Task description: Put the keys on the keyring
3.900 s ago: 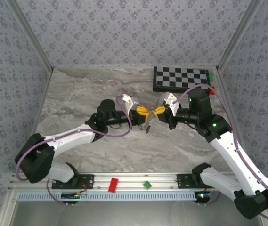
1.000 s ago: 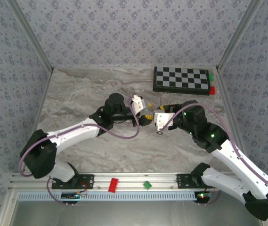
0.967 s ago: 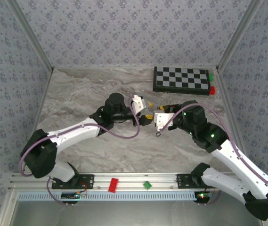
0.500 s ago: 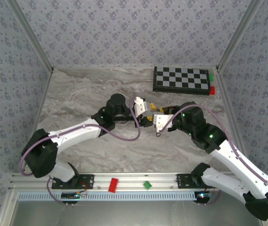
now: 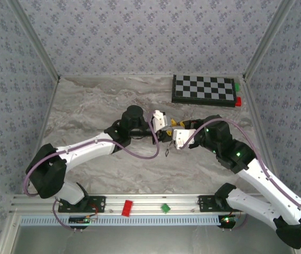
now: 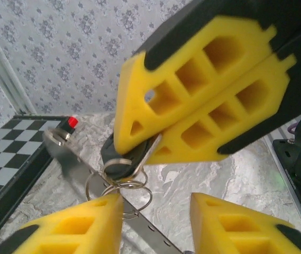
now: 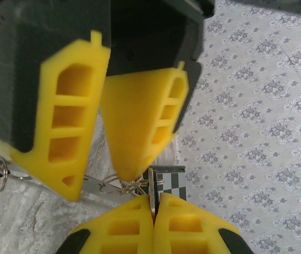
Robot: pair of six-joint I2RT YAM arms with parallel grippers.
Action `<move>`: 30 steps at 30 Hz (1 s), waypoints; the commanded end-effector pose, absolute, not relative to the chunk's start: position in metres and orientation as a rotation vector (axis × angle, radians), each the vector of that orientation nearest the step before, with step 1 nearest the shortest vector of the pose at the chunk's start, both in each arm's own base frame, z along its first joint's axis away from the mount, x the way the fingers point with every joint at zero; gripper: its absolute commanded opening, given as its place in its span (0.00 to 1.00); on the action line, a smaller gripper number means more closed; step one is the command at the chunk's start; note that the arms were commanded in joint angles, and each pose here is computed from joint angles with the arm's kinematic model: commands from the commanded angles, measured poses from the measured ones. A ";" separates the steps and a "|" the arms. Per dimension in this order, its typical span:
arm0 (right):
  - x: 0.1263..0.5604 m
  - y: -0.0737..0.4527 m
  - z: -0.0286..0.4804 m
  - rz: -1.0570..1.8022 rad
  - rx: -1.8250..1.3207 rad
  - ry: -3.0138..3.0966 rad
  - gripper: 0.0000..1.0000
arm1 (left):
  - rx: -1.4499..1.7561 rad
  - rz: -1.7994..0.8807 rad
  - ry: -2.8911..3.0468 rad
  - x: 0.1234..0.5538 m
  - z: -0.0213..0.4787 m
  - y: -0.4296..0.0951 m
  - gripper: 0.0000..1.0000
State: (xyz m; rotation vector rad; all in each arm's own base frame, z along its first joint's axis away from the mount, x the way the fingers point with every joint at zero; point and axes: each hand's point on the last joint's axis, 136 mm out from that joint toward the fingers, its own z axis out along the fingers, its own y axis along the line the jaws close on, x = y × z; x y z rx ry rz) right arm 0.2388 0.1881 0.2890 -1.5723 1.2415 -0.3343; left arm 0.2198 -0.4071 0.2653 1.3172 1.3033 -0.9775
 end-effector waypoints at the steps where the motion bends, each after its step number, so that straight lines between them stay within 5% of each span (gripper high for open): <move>1: 0.236 0.188 0.303 -0.338 -1.534 1.211 0.00 | 1.332 -0.980 1.246 0.217 0.281 -0.413 0.32; 6: 0.235 0.186 0.300 -0.341 -1.537 1.220 0.00 | 1.321 -0.969 1.247 0.219 0.283 -0.411 0.32; 16: 0.231 0.185 0.299 -0.327 -1.540 1.221 0.00 | 1.262 -0.892 1.254 0.231 0.293 -0.402 0.49; 30: 0.227 0.190 0.294 -0.307 -1.562 1.217 0.00 | 1.281 -0.949 1.219 0.229 0.299 -0.406 0.49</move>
